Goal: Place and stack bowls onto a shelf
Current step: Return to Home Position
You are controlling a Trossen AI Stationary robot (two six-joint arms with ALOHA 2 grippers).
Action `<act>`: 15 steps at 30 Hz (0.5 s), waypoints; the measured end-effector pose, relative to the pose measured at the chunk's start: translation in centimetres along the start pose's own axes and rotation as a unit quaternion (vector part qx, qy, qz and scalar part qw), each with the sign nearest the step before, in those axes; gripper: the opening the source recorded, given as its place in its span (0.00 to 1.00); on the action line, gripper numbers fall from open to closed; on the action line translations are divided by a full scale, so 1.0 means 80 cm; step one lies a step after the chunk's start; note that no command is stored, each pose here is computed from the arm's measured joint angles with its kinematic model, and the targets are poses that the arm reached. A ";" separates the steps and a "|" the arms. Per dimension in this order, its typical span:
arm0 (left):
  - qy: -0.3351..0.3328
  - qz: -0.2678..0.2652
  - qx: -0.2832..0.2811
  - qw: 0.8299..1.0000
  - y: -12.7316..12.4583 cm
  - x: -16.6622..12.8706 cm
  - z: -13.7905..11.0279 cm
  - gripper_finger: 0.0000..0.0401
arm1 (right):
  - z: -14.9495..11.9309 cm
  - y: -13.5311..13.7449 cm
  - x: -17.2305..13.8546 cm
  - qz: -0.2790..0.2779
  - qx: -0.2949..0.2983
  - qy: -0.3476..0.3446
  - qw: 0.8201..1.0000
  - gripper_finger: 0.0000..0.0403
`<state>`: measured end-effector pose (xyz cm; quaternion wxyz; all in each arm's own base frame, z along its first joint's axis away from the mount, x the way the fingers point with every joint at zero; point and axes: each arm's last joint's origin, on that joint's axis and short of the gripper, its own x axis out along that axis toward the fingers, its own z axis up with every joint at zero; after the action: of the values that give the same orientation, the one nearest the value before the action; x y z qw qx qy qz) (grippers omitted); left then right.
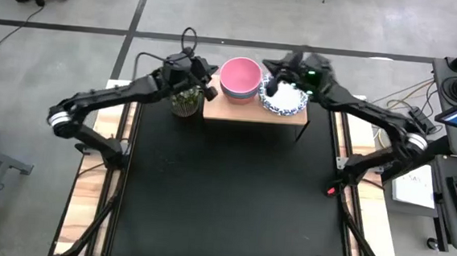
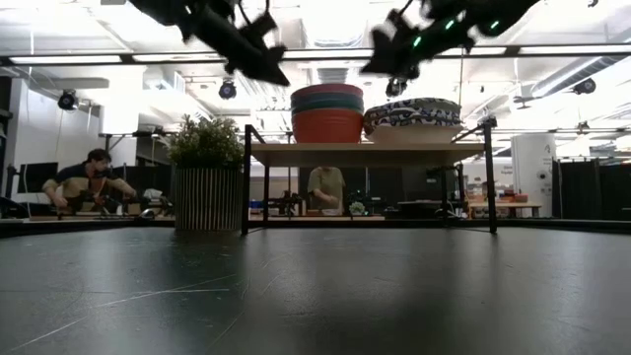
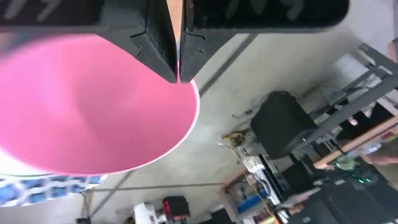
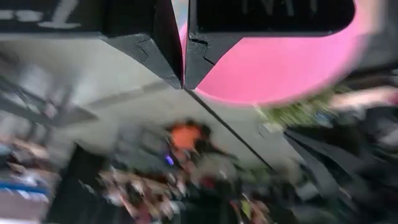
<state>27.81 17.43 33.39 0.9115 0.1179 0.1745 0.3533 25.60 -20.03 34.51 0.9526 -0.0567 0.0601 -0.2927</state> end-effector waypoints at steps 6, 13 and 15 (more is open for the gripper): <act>-0.009 -0.114 -0.042 0.992 -0.011 -0.091 0.011 0.00 | -0.003 0.021 -0.072 0.142 0.012 -0.029 0.989 0.02; -0.097 -0.305 -0.063 0.945 -0.067 -0.204 -0.062 0.00 | -0.075 0.073 -0.165 0.283 -0.008 -0.046 0.958 0.02; -0.137 -0.327 -0.068 0.933 -0.072 -0.225 -0.081 0.00 | -0.093 0.081 -0.184 0.295 -0.010 -0.052 0.954 0.02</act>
<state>16.29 1.56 29.77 0.9975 0.0395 0.0520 0.0272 15.99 -6.98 27.40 0.9977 -0.0615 0.0271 0.0051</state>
